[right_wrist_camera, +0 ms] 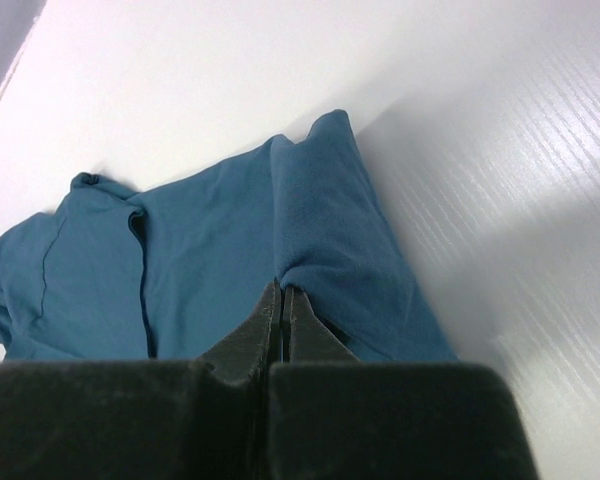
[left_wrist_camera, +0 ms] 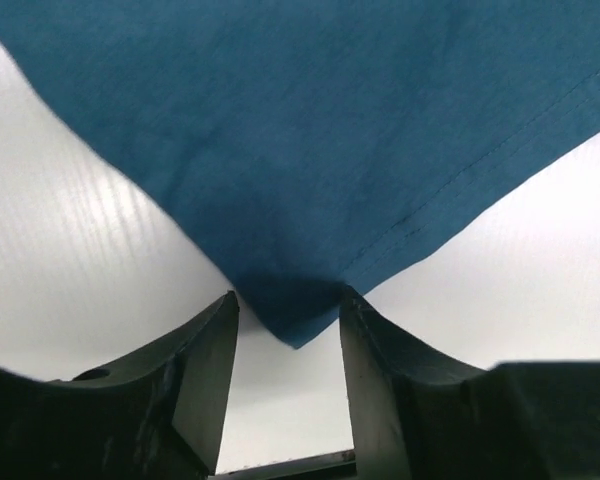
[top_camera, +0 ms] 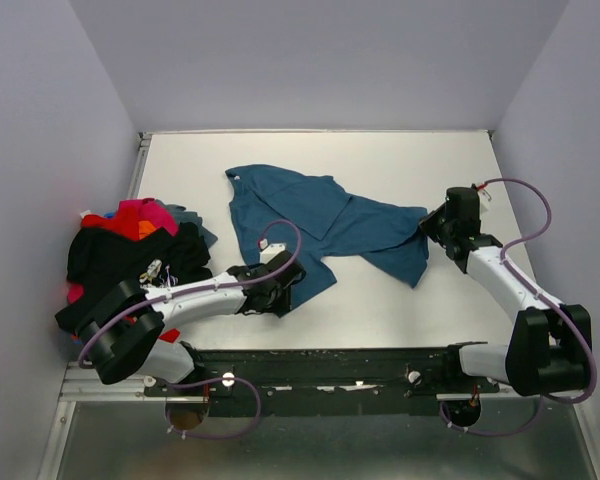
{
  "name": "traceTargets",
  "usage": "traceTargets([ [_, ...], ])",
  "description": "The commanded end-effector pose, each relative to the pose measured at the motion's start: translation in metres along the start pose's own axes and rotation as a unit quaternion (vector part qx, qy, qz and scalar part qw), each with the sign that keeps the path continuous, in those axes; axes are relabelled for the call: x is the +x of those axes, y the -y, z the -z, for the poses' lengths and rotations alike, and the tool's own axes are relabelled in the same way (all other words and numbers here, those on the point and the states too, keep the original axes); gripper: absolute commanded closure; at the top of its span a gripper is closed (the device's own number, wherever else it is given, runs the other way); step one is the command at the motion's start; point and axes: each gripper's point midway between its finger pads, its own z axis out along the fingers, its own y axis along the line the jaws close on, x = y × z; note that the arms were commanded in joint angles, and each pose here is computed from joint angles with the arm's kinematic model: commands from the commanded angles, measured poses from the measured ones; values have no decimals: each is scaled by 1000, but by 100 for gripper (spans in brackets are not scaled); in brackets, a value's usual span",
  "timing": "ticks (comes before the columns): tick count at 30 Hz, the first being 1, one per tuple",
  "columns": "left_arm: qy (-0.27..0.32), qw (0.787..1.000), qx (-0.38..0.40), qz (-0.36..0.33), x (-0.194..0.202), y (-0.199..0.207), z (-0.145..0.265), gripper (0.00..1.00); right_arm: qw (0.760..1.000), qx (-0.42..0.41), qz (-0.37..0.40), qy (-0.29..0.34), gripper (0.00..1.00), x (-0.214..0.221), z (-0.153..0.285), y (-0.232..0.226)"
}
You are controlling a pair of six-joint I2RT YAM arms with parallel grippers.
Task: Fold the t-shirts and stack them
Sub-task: Flatten out the tshirt
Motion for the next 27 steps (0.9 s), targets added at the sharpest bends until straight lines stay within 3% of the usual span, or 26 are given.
traceTargets([
  [1,-4,1000,-6,-3,5,6,-15,62,1000,-9,4,19,99,-6,6,-2],
  [5,17,1000,3,-1,-3,8,-19,99,1000,-10,3,28,99,-9,9,-2],
  [13,89,996,-7,-17,-75,2,31,100,999,-10,23,38,99,-15,10,-3],
  [18,174,984,19,16,-157,-20,108,100,996,12,62,59,99,-52,13,-30],
  [22,242,970,-7,36,-212,-50,177,100,991,-14,112,65,99,-79,27,-81],
  [24,265,963,-17,42,-228,-61,202,100,987,-32,142,62,99,-74,40,-104],
  [27,294,954,-41,52,-241,-82,227,100,981,-82,174,19,99,-25,59,-130],
])
